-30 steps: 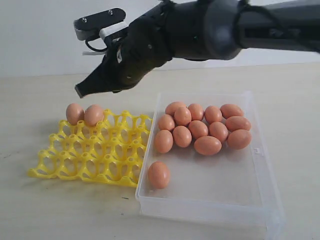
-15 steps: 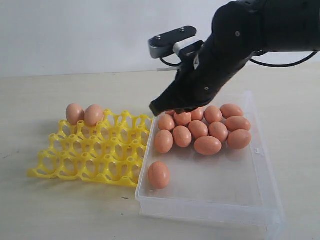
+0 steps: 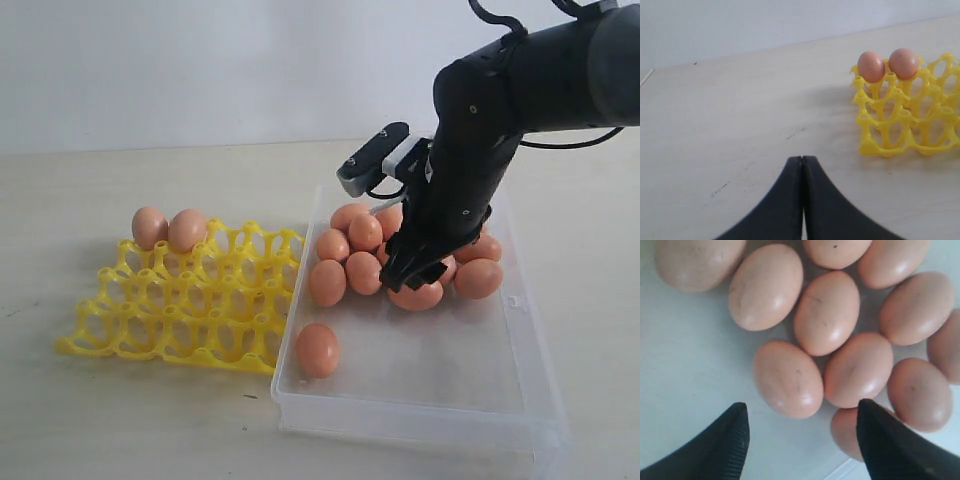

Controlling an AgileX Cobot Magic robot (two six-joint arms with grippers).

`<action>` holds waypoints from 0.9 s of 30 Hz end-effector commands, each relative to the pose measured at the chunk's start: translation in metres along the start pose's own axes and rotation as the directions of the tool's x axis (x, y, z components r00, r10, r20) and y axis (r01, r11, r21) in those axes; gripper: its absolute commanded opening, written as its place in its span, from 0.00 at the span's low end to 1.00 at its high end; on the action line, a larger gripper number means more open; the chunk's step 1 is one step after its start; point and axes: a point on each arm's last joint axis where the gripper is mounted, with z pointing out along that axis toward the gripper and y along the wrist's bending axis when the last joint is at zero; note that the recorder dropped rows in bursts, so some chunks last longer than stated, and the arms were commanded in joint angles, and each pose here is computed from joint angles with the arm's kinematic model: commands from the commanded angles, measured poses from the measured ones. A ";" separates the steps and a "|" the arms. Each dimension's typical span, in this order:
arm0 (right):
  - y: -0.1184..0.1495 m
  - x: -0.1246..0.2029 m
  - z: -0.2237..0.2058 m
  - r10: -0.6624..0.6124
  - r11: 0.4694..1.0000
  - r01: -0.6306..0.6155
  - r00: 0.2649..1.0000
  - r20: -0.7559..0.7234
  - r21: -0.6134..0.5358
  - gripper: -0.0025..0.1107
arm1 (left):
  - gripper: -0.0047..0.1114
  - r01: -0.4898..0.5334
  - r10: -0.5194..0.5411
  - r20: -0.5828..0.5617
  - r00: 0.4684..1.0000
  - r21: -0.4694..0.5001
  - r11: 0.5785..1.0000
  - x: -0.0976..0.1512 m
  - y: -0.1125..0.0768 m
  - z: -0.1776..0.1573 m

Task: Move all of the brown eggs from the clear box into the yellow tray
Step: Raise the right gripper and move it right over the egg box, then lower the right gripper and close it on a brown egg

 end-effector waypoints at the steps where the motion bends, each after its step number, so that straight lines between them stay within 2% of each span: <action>1: -0.006 -0.004 0.004 -0.113 0.992 0.110 0.993 0.039 0.066 0.55 | 0.04 0.004 -0.004 0.016 1.000 0.004 1.000 -0.002 0.000 -0.001; 11: 0.004 -0.010 0.005 -0.334 0.943 0.333 0.939 0.079 0.026 0.55 | 0.04 0.004 -0.004 0.016 1.000 0.004 1.000 -0.002 0.000 -0.001; 27: 0.012 -0.005 0.046 -0.356 0.933 0.355 0.935 -0.007 -0.053 0.55 | 0.04 0.004 -0.004 0.016 1.000 0.004 1.000 -0.002 0.000 -0.001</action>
